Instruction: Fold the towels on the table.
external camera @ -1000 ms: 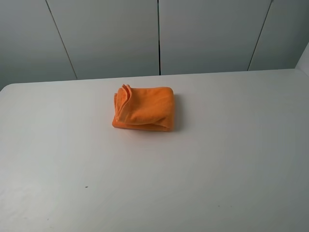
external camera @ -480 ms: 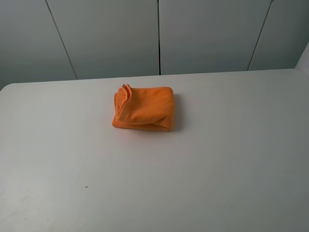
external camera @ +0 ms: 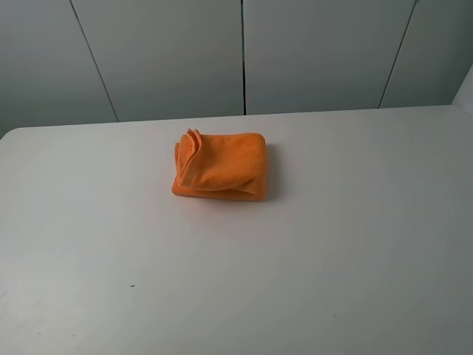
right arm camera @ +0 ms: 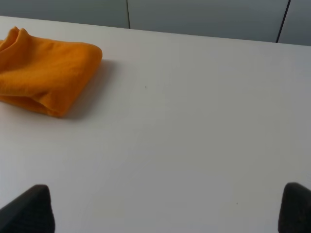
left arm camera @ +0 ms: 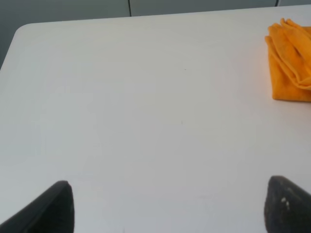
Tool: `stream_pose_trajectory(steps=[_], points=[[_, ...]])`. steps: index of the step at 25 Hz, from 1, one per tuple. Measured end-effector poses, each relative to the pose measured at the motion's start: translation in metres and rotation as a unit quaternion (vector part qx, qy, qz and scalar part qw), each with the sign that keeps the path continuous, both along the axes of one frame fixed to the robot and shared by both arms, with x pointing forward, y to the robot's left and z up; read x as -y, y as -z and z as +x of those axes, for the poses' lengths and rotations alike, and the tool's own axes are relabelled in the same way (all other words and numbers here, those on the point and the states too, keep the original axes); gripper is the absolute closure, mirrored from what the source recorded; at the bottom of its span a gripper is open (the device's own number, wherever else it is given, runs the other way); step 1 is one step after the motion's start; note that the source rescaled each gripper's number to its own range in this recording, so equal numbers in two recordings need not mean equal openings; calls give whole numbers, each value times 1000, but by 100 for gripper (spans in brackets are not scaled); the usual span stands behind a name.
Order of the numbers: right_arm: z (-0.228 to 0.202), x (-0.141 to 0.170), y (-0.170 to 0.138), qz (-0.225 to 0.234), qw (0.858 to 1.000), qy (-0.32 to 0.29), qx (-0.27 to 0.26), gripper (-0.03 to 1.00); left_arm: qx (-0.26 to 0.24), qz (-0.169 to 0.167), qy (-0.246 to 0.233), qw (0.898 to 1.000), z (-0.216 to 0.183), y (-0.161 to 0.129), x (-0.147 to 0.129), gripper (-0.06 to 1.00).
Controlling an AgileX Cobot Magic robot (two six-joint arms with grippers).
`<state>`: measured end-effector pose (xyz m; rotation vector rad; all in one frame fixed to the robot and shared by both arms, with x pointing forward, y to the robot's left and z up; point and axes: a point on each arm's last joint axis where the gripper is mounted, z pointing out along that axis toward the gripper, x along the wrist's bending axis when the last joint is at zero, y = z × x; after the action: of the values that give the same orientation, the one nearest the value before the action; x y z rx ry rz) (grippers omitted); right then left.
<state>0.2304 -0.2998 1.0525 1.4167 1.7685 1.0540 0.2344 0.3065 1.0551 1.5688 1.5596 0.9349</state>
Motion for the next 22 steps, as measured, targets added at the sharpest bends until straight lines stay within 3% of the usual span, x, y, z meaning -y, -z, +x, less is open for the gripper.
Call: stream_pose_trajectory(steps=[5, 9, 13, 22], points=[[0, 0, 0, 0, 1000, 17, 0, -3, 3, 1, -6, 1000, -1, 0, 0, -6], [0, -1, 0, 0, 998, 69, 1, -3, 8, 0, -49, 999, -3, 0, 1, -6], [0, -2, 0, 0, 994, 111, 1, -3, 8, 1, -59, 998, -4, 0, 1, -6], [0, -2, 0, 0, 993, 120, 1, -3, 8, 1, -59, 998, -4, 0, 1, -6]])
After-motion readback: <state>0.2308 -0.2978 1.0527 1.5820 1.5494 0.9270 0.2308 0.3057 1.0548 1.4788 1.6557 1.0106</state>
